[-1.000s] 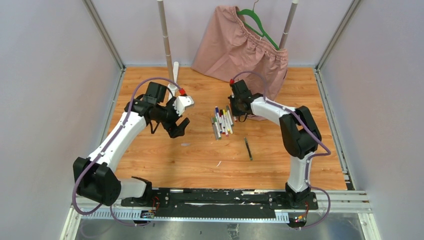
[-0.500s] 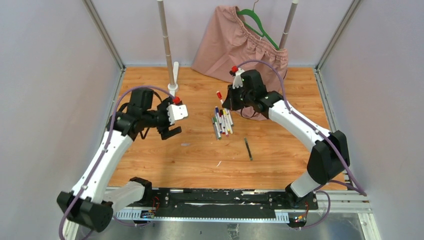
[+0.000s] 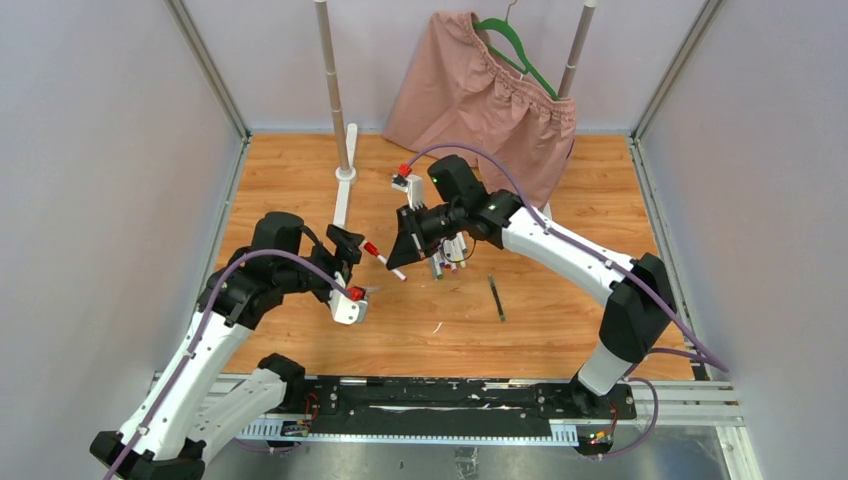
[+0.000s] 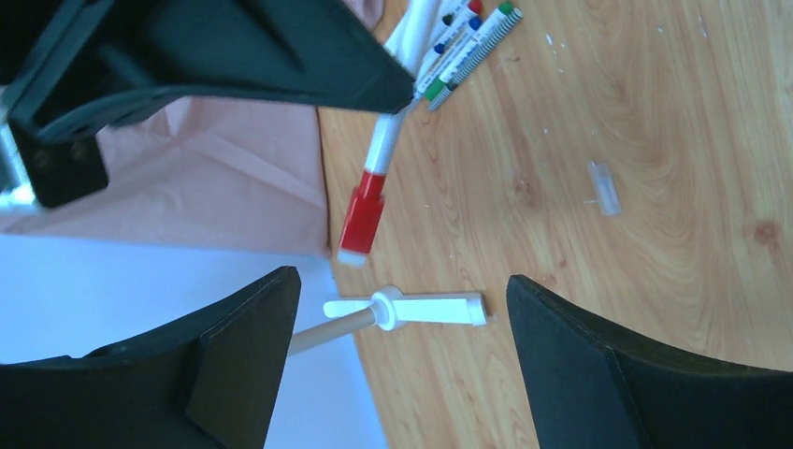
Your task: Open the pen caps
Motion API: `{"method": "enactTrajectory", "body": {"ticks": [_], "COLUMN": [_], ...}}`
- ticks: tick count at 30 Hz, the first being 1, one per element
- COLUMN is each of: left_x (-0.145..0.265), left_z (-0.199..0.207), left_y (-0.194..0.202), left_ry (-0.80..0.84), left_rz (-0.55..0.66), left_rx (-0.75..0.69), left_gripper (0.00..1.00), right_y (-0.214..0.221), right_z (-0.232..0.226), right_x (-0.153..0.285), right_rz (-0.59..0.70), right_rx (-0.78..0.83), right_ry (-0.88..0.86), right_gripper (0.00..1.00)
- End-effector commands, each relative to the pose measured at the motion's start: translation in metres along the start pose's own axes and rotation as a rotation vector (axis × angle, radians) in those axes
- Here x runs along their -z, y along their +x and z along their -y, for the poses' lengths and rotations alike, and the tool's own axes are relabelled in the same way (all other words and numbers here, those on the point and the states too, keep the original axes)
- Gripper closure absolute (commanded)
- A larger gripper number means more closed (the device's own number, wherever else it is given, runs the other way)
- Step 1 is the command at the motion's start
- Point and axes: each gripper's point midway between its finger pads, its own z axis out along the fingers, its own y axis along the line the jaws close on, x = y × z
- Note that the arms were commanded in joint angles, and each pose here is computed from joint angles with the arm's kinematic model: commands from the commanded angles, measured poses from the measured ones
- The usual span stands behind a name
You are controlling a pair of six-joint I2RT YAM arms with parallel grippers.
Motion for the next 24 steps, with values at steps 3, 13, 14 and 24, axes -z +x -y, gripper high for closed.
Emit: {"method": "enactTrajectory", "body": {"ticks": [3,13,14,24], "left_x": [-0.006,-0.01,-0.01,-0.016], "left_z": [0.012,0.016,0.016,0.025], "left_y": [0.001,-0.004,-0.005,0.007], "left_ry": [0.03,0.044,0.045,0.092], "left_rz": [-0.001,0.021,0.025,-0.035], "left_rx": [-0.152,-0.178,-0.178,-0.143], "left_gripper": [0.2,0.54,0.57,1.0], "right_y": [0.009,0.015,0.015,0.01], "right_z": [-0.045,-0.052,-0.053,-0.054], "right_x": [-0.011,-0.029,-0.031,-0.032], "right_rz": [-0.098,-0.16,-0.163,-0.16], "right_rx": [-0.043,-0.072,-0.073,-0.078], "right_ry": [-0.157,-0.213,-0.217,-0.228], "right_gripper": [1.0,1.0,1.0,1.0]}}
